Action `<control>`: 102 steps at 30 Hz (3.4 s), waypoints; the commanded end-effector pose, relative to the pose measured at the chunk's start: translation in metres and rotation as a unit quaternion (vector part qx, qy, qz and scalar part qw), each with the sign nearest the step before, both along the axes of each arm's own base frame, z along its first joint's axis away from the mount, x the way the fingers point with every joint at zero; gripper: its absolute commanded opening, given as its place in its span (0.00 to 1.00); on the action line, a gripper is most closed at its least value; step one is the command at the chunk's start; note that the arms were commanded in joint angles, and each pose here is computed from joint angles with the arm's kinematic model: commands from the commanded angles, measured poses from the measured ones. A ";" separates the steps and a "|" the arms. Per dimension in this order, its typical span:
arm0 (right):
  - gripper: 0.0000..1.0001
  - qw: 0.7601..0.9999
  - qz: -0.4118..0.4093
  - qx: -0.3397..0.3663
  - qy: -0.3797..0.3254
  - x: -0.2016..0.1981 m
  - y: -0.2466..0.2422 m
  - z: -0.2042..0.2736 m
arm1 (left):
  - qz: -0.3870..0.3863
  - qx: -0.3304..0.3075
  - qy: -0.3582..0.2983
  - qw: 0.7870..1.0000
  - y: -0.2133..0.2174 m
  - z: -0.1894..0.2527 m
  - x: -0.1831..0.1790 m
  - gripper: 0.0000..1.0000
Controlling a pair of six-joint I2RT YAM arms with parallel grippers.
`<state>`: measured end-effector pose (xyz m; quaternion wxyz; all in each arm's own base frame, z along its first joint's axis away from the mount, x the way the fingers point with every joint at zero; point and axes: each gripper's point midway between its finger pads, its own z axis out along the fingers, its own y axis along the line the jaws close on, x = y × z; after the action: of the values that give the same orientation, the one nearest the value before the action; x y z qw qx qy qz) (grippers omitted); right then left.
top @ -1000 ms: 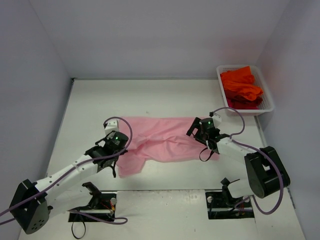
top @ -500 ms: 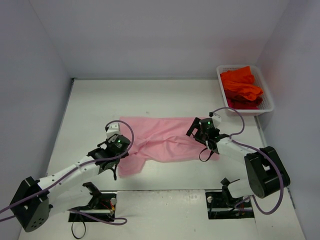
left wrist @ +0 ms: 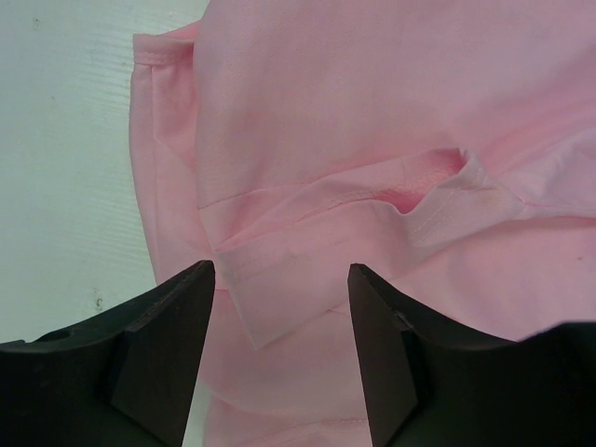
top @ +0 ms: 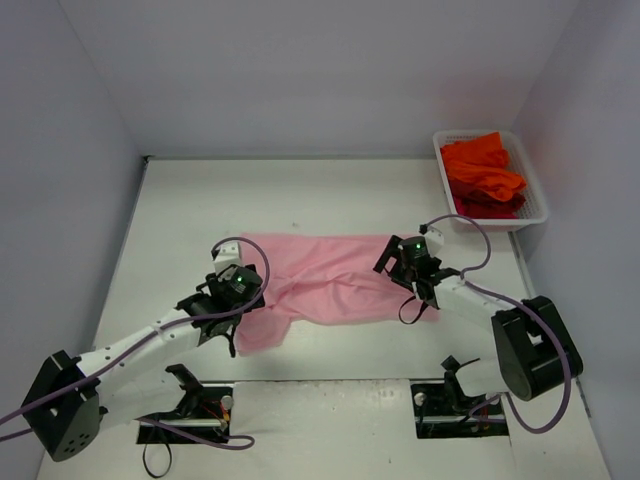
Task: Fold and stack the t-shirts
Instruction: Fold the tshirt
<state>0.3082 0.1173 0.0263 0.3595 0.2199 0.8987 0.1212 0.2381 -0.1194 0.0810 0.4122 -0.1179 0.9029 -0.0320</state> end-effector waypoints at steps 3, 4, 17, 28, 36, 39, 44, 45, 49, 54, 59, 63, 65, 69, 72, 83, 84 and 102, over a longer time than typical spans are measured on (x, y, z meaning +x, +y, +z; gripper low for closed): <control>0.93 0.999 -0.024 -0.012 -0.037 0.007 -0.008 0.027 | 0.001 -0.021 -0.043 0.999 -0.012 0.028 0.018 0.55; 0.93 0.999 -0.025 -0.012 -0.036 0.006 -0.009 0.027 | 0.000 -0.022 -0.046 0.999 -0.013 0.030 0.019 0.55; 0.93 0.999 -0.038 -0.015 -0.027 -0.001 -0.015 0.018 | -0.044 -0.058 -0.066 0.995 -0.081 0.041 0.076 0.55; 0.92 0.998 -0.052 -0.010 -0.017 -0.005 -0.016 0.011 | -0.053 -0.069 -0.062 0.994 -0.102 0.031 0.093 0.55; 0.93 0.998 -0.060 -0.015 0.005 -0.005 -0.016 0.005 | -0.050 -0.060 -0.016 0.997 -0.110 -0.015 0.095 0.55; 0.93 0.998 -0.062 -0.011 -0.002 -0.003 -0.015 0.011 | -0.048 -0.057 -0.004 0.997 -0.112 -0.026 0.100 0.55; 0.93 0.998 -0.064 -0.014 -0.001 -0.003 -0.016 0.011 | -0.041 -0.059 0.006 0.997 -0.106 -0.032 0.110 0.54; 0.93 0.998 -0.065 -0.014 0.001 -0.003 -0.017 0.011 | -0.038 -0.059 0.007 0.998 -0.103 -0.033 0.111 0.55; 0.94 0.998 -0.065 -0.018 0.006 -0.004 -0.017 0.008 | -0.023 -0.057 0.011 0.998 -0.086 -0.036 0.115 0.55; 0.94 0.997 -0.078 -0.025 0.001 -0.001 -0.022 0.013 | -0.009 -0.065 0.013 0.998 -0.069 -0.041 0.111 0.55; 0.94 0.995 -0.090 -0.049 -0.003 0.000 -0.028 0.020 | -0.005 -0.057 0.018 0.998 -0.057 -0.046 0.105 0.55; 0.94 0.994 -0.095 -0.059 -0.009 0.001 -0.031 0.025 | -0.001 -0.059 0.014 0.998 -0.051 -0.043 0.104 0.55; 0.94 0.994 -0.094 -0.057 -0.011 0.002 -0.029 0.028 | -0.002 -0.058 0.013 0.998 -0.050 -0.042 0.103 0.55; 0.95 0.996 -0.070 -0.049 -0.032 0.008 -0.009 0.043 | -0.002 -0.059 0.010 0.998 -0.049 -0.039 0.103 0.55; 0.95 0.997 -0.038 -0.047 -0.045 0.013 0.021 0.054 | -0.001 -0.060 0.011 0.998 -0.049 -0.041 0.103 0.55; 0.95 0.999 -0.002 -0.040 -0.003 -0.003 0.066 0.020 | -0.001 -0.057 0.005 0.998 -0.048 -0.035 0.104 0.55; 0.95 0.999 -0.003 -0.041 0.001 -0.007 0.065 0.016 | -0.002 -0.057 0.005 0.998 -0.047 -0.035 0.104 0.55; 0.95 0.997 -0.036 -0.062 0.035 -0.033 0.040 -0.024 | 0.007 -0.051 0.004 0.999 -0.029 -0.029 0.097 0.55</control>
<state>0.2907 0.1742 0.0189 0.3585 0.2171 0.9048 0.0754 0.3283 -0.1523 0.0319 0.3795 -0.1438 0.9115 -0.0672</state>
